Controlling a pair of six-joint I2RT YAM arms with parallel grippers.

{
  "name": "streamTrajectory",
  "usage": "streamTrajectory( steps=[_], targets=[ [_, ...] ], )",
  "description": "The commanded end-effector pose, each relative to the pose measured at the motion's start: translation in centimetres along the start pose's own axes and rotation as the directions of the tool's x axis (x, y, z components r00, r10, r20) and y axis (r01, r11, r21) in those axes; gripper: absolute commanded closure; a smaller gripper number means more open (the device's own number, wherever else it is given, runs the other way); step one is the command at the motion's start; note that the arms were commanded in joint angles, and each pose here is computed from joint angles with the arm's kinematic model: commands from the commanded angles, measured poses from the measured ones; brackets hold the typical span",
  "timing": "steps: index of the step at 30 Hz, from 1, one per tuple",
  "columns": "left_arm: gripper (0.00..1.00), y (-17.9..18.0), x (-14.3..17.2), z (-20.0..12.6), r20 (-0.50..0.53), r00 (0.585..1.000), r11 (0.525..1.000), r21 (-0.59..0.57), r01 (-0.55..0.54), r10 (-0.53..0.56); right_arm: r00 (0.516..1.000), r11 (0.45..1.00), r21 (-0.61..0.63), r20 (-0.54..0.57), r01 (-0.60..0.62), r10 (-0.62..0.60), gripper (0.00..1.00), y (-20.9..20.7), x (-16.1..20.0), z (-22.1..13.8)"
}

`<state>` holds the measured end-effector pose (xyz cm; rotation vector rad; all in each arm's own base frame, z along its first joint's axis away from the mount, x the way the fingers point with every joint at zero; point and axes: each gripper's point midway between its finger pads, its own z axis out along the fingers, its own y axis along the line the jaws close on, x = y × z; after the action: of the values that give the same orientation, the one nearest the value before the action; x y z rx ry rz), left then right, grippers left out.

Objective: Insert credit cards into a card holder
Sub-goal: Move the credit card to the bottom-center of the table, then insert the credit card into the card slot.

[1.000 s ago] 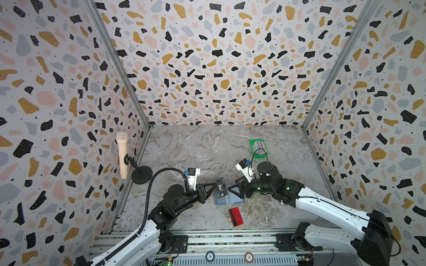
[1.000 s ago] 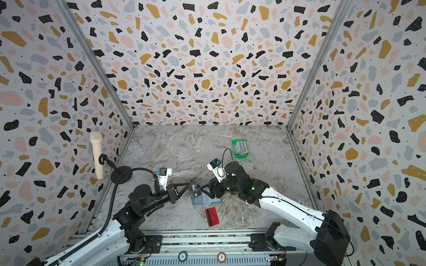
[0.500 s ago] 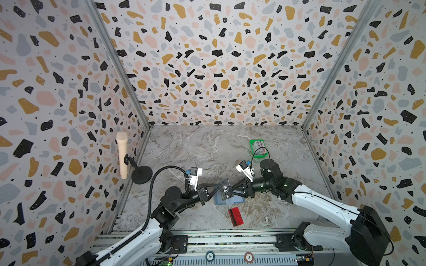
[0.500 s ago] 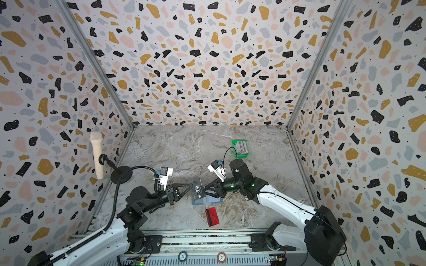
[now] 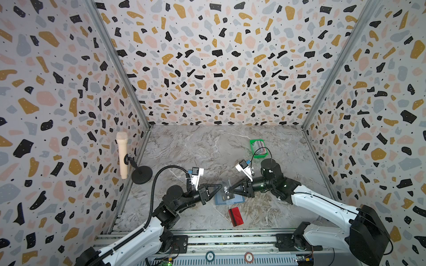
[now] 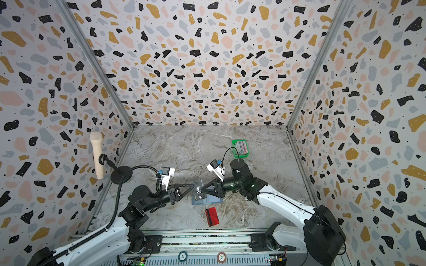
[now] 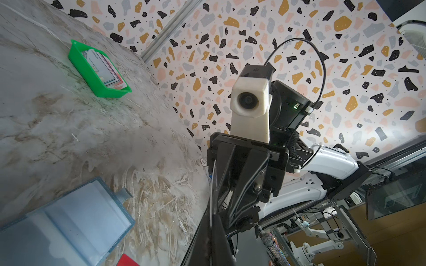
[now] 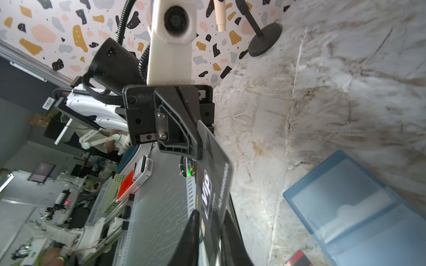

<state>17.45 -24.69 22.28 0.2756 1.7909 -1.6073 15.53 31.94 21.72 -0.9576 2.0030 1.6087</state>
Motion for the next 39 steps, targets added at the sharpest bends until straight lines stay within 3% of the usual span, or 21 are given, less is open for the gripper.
streamTrajectory(
  steps=[1,4,5,6,7,13,17,19,23,39],
  targets=[
    [1.0,-0.7,-0.2,0.2,0.002,1.0,0.999,0.031,-0.026,0.025,1.0,0.999,-0.037,0.017,0.016,-0.016,0.93,0.7,-0.6,0.1],
    [1.0,0.4,-0.2,0.4,0.0,1.0,1.0,-0.021,-0.009,0.009,1.0,0.999,-0.036,0.019,0.013,-0.013,1.0,0.6,-0.4,0.2],
    [0.93,1.3,-0.2,0.4,0.007,1.0,0.998,-0.066,0.004,-0.004,1.0,1.0,-0.024,0.025,0.01,-0.009,1.0,0.4,-0.4,0.2],
    [0.76,2.2,-0.2,0.3,0.017,1.0,0.994,-0.107,0.016,-0.014,0.999,1.0,-0.004,0.036,0.005,-0.005,1.0,0.0,-0.3,0.1],
    [0.69,3.0,-0.3,0.2,0.033,0.999,0.99,-0.139,0.03,-0.025,0.999,1.0,0.03,0.052,-0.006,0.004,1.0,-0.6,-0.1,0.0],
    [0.61,9.6,1.0,-1.6,0.126,0.986,0.915,-0.374,0.151,-0.111,0.984,0.954,0.257,0.122,-0.157,0.129,1.0,-6.4,2.1,-0.4],
    [0.71,12.5,3.8,-1.1,0.027,0.986,0.87,-0.468,0.157,-0.164,0.967,0.906,0.351,0.171,-0.238,0.188,1.0,-9.7,3.4,-0.1],
    [0.79,13.4,4.3,-1.1,0.023,0.984,0.855,-0.492,0.163,-0.174,0.956,0.889,0.364,0.193,-0.279,0.221,1.0,-10.9,3.8,0.2],
    [0.86,14.1,4.7,-0.8,0.004,0.985,0.845,-0.514,0.15,-0.172,0.946,0.855,0.413,0.211,-0.314,0.245,1.0,-13.0,4.3,0.5],
    [1.0,17.1,6.8,0.0,-0.051,0.975,0.804,-0.575,0.148,-0.216,0.93,0.822,0.44,0.233,-0.362,0.284,1.0,-15.5,4.5,0.8]
  ],
)
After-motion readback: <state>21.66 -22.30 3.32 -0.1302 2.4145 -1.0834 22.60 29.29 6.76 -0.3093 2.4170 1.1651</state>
